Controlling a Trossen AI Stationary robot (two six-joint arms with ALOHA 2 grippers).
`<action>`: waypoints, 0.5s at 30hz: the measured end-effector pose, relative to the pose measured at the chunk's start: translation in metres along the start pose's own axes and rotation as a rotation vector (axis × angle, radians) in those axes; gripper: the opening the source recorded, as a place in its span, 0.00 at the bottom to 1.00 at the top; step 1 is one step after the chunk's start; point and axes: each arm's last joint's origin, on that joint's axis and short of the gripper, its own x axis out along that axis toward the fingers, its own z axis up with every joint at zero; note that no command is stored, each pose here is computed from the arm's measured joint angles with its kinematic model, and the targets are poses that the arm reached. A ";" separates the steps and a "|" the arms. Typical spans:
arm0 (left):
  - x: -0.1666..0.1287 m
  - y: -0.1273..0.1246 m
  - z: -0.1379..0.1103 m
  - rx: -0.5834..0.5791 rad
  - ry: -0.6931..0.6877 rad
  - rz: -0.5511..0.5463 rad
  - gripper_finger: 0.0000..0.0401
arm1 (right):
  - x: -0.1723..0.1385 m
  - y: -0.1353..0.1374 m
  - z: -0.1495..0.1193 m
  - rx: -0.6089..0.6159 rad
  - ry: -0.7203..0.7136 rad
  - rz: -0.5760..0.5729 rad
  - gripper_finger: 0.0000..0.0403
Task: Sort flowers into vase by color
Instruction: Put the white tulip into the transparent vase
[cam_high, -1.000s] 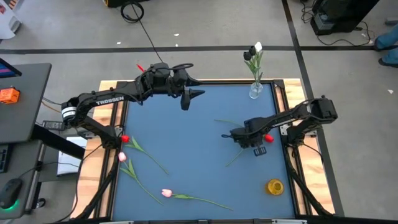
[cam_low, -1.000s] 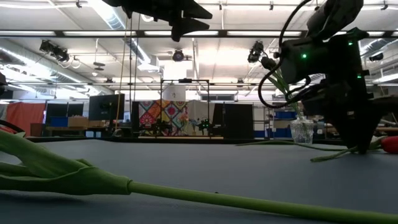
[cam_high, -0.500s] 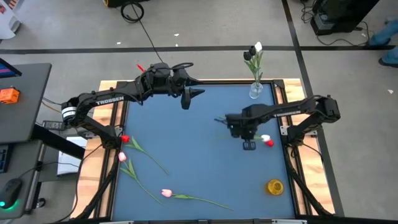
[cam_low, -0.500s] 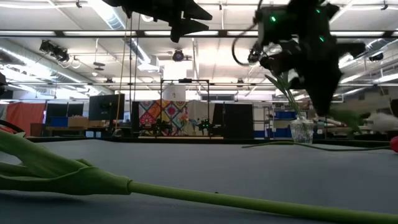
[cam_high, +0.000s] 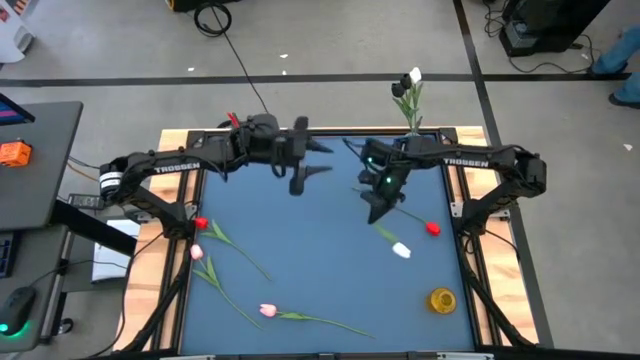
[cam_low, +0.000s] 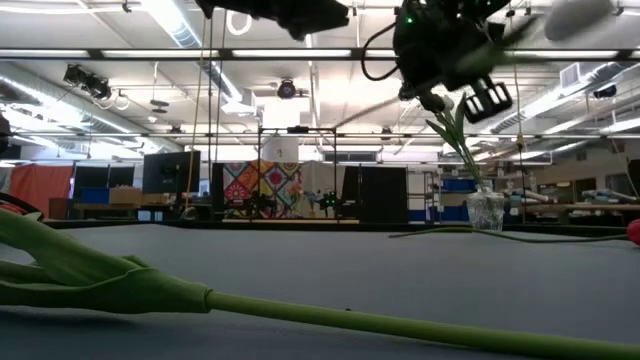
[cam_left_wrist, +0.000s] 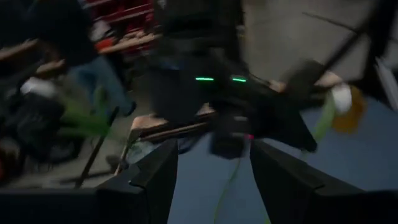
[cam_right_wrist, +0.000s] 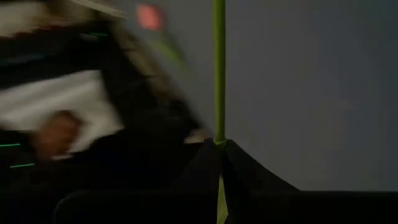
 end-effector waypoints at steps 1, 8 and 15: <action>0.001 -0.005 0.001 0.035 -0.001 -0.017 0.52 | -0.002 0.002 0.003 0.011 0.004 0.056 0.03; 0.012 -0.036 0.008 0.169 -0.029 -0.117 0.52 | -0.016 0.024 0.026 0.036 -0.066 0.298 0.03; 0.033 -0.057 -0.009 0.244 0.071 -0.167 0.52 | -0.023 0.025 0.031 0.068 -0.106 0.326 0.03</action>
